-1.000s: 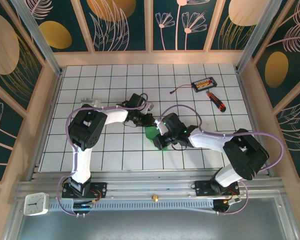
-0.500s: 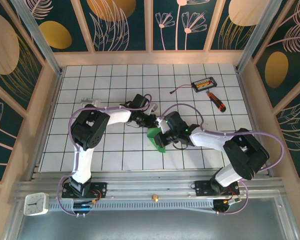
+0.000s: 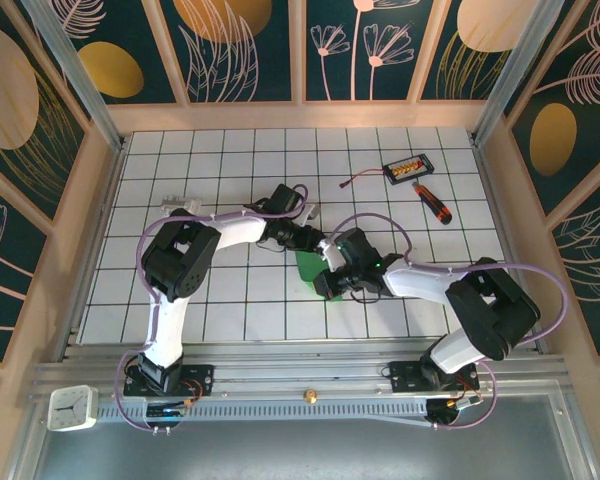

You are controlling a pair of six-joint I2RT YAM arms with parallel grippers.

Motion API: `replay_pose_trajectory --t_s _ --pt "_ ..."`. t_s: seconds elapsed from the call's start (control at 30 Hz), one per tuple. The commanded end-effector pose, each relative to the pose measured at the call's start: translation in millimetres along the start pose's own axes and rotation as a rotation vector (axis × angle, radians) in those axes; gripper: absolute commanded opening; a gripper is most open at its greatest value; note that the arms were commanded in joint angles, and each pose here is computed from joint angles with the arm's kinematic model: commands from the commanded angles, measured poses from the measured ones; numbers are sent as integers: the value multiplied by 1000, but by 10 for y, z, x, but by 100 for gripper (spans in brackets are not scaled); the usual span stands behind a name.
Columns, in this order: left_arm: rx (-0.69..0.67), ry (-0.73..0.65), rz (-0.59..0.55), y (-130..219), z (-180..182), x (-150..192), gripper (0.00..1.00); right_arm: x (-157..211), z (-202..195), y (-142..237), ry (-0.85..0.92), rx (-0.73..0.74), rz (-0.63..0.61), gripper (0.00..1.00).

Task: Fold a paper plane with a square sheet of paper (pick it up from the middle)

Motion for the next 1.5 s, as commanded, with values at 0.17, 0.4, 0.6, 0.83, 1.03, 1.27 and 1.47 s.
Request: replay_pose_trajectory --t_s 0.17,0.4,0.6,0.83,1.03,1.27,1.47 --pt "-25 20 -123 370 -162 -183 47 -74 103 81 -21 -78 -62 1" --pt "-22 99 -110 452 -99 112 25 -107 127 85 -42 -93 -78 1" --pt "-34 78 -43 259 4 156 14 -144 134 46 -51 -106 -80 1" --pt "-74 25 37 54 160 188 10 -221 146 0 -35 -112 -62 1" --pt "-110 -22 86 -25 271 250 8 -264 95 -39 -44 -120 -46 3" --pt "-155 -43 117 -95 405 295 9 -317 14 -51 -49 -125 -51 4" --pt "-162 -54 120 -107 426 297 9 -338 -83 -66 -60 -122 -50 4"
Point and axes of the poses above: each hand's point on the last joint's axis, 136 mm out from that joint toward the fingers, its own y axis back along the fingers, its own z axis along the line the jaws close on, x = y × z, the point moved 1 cm from there along y, back along the fingers, and after that the axes turned 1 degree about -y, right-handed, at the moved point
